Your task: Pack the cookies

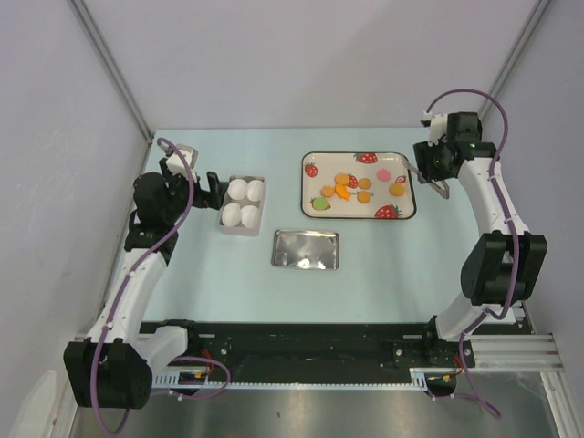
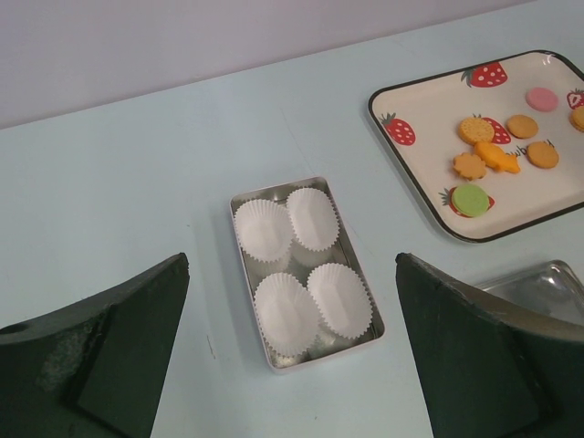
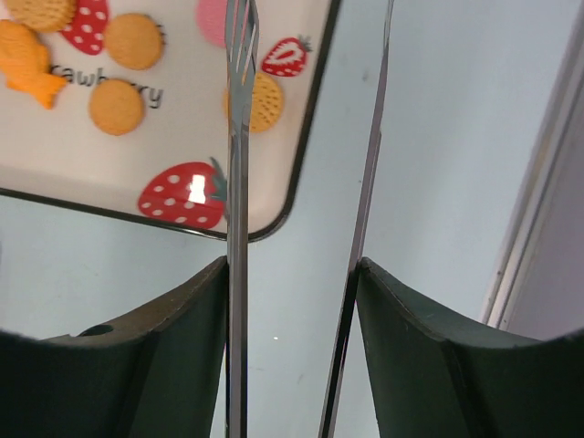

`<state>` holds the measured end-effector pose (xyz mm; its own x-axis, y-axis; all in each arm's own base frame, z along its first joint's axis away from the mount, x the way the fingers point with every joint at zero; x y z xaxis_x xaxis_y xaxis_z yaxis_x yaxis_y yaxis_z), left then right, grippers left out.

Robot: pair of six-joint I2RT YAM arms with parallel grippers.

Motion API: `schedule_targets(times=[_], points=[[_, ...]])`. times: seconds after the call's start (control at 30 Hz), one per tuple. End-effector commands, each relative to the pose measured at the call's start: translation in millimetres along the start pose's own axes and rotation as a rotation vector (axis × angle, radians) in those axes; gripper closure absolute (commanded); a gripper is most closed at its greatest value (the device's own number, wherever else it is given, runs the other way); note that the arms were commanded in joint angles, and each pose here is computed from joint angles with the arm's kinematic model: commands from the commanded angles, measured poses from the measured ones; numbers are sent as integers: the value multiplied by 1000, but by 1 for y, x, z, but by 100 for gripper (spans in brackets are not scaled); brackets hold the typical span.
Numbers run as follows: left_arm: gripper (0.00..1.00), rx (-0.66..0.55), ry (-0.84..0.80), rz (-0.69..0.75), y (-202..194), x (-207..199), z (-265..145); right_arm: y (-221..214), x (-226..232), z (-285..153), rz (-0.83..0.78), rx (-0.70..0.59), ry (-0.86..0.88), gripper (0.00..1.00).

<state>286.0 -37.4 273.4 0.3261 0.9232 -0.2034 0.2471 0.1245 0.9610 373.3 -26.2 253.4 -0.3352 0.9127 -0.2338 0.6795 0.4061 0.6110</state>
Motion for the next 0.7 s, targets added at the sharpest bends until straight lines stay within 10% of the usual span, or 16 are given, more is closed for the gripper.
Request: schedule_targets(times=[0.0,0.67], points=[[0,-44,-37,20,9,-6,-3,18,17,-16,-20,-62,2,40],[0,-37,-34,23,8,-5,-2,-4,45,30,-32,35,84,41]])
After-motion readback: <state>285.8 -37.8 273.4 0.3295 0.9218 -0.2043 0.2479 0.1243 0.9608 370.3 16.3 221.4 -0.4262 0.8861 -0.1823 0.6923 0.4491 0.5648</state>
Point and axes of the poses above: each gripper's point midway between its finger pads, its own z axis out along the fingers, its own x axis along the line the jaws close on, y = z × x, the point moved 8 cm from there along -z, back along the fingers, and after that the axes turned 11 degrees about -z, right-handed, at the moved point
